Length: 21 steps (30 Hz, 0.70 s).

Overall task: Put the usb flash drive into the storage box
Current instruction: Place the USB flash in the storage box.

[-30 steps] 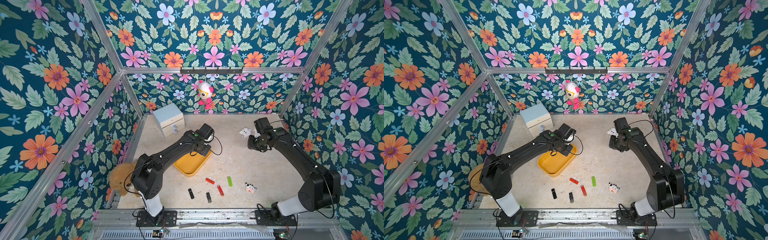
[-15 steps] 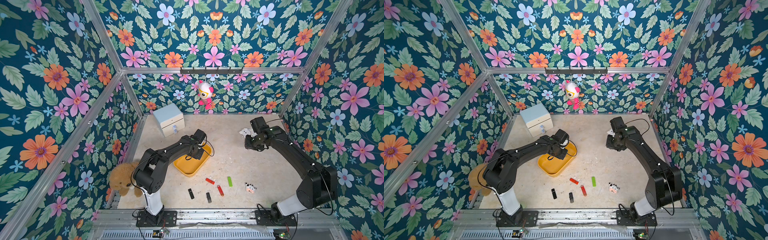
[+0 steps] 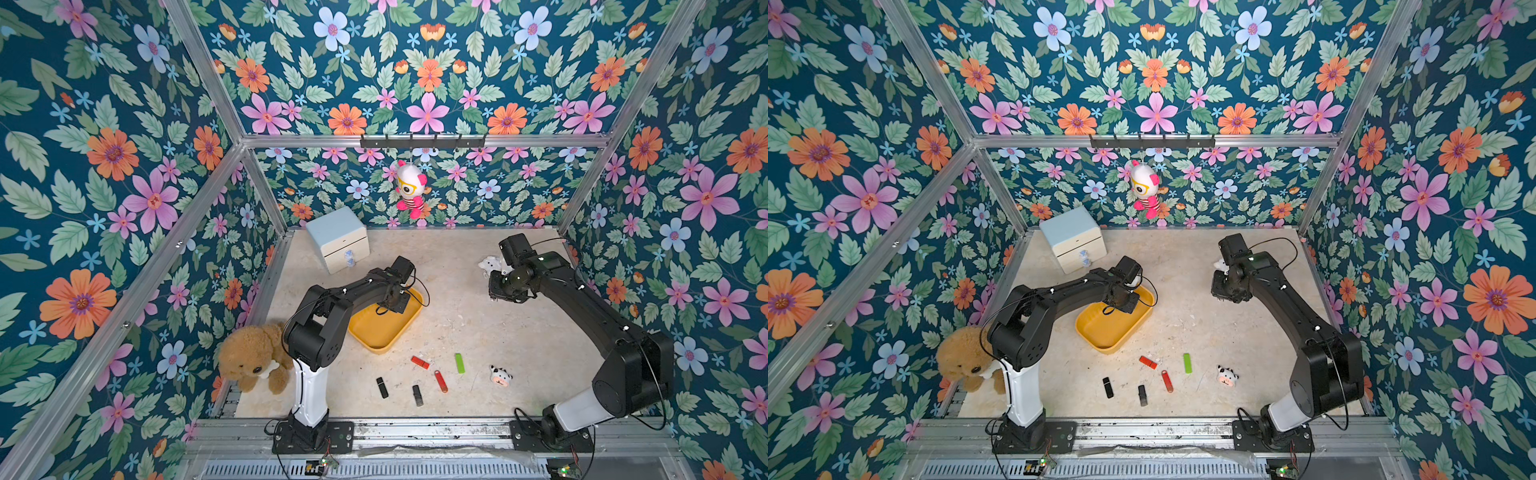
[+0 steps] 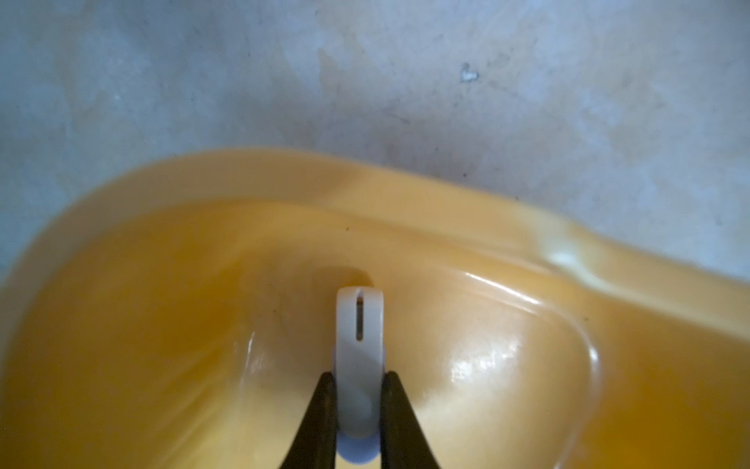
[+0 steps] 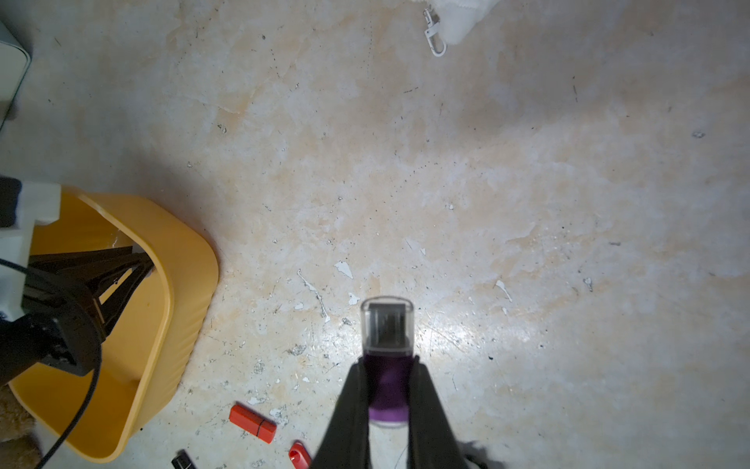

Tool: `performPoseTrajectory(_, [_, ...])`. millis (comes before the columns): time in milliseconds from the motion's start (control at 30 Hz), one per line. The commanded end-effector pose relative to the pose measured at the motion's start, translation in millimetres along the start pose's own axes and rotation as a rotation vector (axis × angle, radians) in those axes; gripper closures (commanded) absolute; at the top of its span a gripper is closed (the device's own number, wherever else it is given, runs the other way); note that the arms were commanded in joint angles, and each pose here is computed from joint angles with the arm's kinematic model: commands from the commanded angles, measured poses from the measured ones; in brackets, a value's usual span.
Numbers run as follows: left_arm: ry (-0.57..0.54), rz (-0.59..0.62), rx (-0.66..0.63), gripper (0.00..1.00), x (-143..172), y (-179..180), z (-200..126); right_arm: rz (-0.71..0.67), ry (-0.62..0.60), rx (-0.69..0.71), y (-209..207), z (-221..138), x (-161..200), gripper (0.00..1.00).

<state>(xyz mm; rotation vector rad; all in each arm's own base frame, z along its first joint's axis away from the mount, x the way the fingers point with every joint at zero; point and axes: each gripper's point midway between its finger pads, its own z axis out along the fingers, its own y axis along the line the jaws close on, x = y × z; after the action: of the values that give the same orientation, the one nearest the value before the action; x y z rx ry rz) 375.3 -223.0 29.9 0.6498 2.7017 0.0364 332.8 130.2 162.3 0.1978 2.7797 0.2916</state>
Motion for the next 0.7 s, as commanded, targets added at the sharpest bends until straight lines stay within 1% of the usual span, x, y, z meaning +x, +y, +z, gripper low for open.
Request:
performPoseTrajectory(0, [0.012,0.005,-0.021,0.82,2.0,4.1,3.4,-0.005,0.005,0.015,-1.2,1.2,1.4,1.0])
performPoseTrajectory(67, [0.012,0.0,-0.019,0.76,3.1,4.3,3.9,-0.01,0.008,0.014,1.1,2.7,1.8,1.0])
performPoseTrajectory(167, [0.003,-0.008,-0.01,0.63,2.8,3.1,0.5,-0.016,0.015,0.016,3.8,5.4,2.9,1.0])
performPoseTrajectory(267, [-0.026,-0.016,0.009,0.48,-3.0,1.1,-10.2,-0.023,0.016,0.011,8.3,7.3,3.1,1.0])
performPoseTrajectory(333, [-0.054,-0.025,0.03,0.45,-11.8,-0.6,-25.3,-0.03,0.016,0.009,11.6,7.8,3.3,1.0])
performPoseTrajectory(433, [-0.134,-0.05,0.039,0.42,-30.8,2.7,-58.7,-0.043,0.021,0.007,19.4,8.7,4.5,1.0])
performPoseTrajectory(533, [-0.2,-0.101,-0.02,0.37,-45.8,22.9,-90.3,-0.073,0.023,0.003,33.2,9.4,4.8,1.0])
performPoseTrajectory(667, [-0.151,-0.205,-0.099,0.36,-38.4,59.1,-107.2,-0.141,0.049,0.0,65.1,17.8,7.5,1.0])
